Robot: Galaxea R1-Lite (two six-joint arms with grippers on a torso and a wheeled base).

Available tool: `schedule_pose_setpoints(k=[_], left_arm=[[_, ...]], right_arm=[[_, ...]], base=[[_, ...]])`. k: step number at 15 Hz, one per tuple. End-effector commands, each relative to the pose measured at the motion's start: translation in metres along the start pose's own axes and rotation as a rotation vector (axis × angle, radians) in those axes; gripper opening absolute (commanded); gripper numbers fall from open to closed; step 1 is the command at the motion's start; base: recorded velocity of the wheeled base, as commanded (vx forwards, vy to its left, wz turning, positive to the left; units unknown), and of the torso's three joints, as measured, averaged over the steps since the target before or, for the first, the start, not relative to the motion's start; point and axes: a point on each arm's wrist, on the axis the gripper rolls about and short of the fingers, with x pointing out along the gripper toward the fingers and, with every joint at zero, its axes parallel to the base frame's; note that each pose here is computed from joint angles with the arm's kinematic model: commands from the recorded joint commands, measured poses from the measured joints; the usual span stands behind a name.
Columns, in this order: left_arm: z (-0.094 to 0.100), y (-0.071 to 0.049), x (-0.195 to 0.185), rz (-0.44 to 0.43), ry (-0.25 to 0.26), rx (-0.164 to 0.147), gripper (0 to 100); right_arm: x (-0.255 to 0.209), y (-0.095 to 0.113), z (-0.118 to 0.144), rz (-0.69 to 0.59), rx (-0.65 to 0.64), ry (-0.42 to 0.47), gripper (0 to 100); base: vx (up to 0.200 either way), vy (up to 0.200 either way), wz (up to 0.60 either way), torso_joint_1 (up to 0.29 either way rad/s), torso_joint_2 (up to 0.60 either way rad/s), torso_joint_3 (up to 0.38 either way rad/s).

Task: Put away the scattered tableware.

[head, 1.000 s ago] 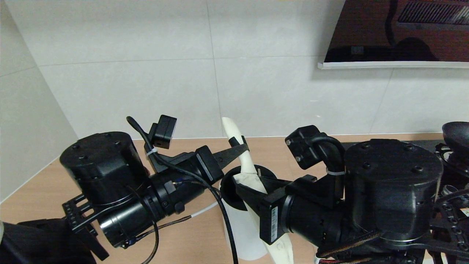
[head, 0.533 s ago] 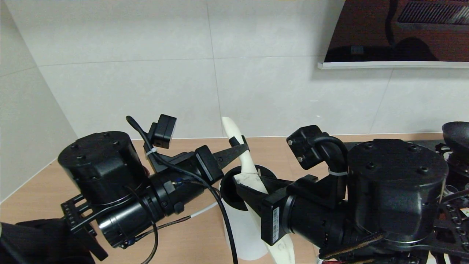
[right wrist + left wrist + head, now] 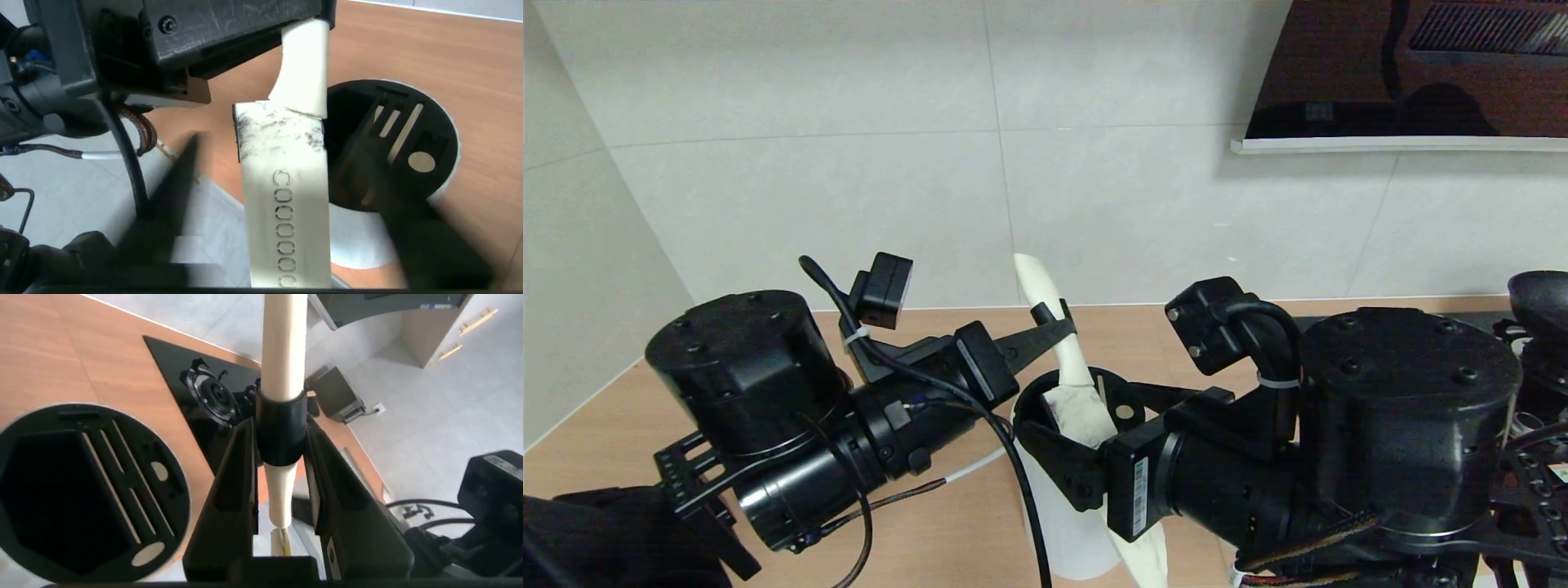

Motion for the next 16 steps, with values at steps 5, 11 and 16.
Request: schedule_pose_setpoints(k=[5,11,16], left_arm=[[0.006,-0.007,-0.003,-0.036,-0.036,0.006,0],[0.031,-0.015,-0.001,0.061,-0.209,0.173,0],[0.074,-0.059,0.012,0.282,-0.424,0.370,0]], right_arm=[[-0.002,-0.008,0.007,-0.025,0.009,-0.025,100],[-0.013,-0.038,0.037,-0.112,0.037,-0.125,100],[-0.011,-0.059,0.047,-0.185,0.048,-0.157,100]], base=[[0.000,0.000,0.00,0.000,0.00,0.000],[0.000,0.000,0.00,0.000,0.00,0.000],[0.000,0.000,0.00,0.000,0.00,0.000]])
